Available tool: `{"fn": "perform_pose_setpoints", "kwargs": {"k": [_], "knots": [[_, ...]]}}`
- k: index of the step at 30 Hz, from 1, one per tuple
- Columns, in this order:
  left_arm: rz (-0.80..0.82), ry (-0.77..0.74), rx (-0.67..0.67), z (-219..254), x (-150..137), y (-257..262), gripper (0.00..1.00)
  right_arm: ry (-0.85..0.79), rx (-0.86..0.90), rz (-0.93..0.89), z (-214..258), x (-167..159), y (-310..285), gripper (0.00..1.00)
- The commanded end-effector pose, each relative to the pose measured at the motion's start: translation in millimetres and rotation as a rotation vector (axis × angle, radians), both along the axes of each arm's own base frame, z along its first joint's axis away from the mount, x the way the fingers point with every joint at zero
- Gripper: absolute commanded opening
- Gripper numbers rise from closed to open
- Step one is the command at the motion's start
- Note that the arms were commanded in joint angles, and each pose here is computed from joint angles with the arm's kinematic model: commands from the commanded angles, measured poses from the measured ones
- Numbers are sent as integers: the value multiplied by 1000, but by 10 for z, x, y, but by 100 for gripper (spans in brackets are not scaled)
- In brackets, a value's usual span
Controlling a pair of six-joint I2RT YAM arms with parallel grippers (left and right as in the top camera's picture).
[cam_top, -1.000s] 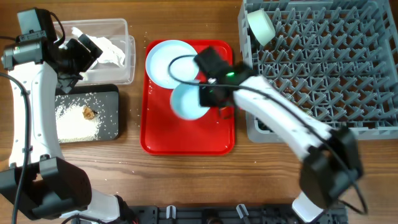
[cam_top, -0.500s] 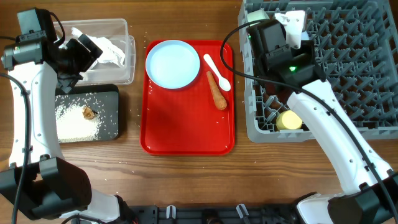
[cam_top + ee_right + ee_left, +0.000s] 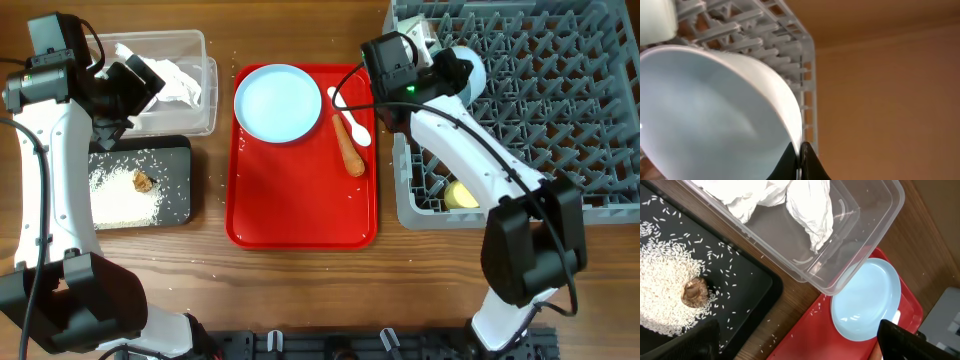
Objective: Sort waste into correct bins and load items into the dishwasher rack
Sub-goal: 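Grasp the blue bowl with the right gripper and carry it to the rack, then reach the right gripper to the light-blue plate and grasp its rim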
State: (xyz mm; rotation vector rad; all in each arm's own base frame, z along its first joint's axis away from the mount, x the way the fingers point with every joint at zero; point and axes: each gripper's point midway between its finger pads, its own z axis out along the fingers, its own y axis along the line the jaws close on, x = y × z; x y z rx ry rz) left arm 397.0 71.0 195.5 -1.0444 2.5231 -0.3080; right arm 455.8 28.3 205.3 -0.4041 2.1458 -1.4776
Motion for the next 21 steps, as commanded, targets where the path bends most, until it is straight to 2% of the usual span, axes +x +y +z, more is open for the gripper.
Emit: {"fn": "perform_pose_setpoints", "kwargs": {"k": [1,4,6,12,13,14,16,18,21], "knots": [[5,-35,-6,127,15,-11,100,-2,-112,-51,106,0,-80,4],[5,-35,-6,127,15,-11,100,32,-92,-25,31,8,-47,4],[5,-35,-6,127,15,-11,100,138,-34,53,-183,-19,83,4],[5,-35,-6,127,15,-11,100,180,10,110,-383,-88,273,4],[5,-35,-6,127,15,-11,100,182,8,112,-383,-91,281,14],[5,-35,-6,127,15,-11,100,197,-2,120,-389,-110,305,36],[5,-35,-6,127,15,-11,100,214,-14,150,-393,-138,415,51],[5,-35,-6,127,15,-11,100,212,-18,183,-391,-162,565,62],[5,-35,-6,127,15,-11,100,212,-25,249,-391,-228,853,72]]}}
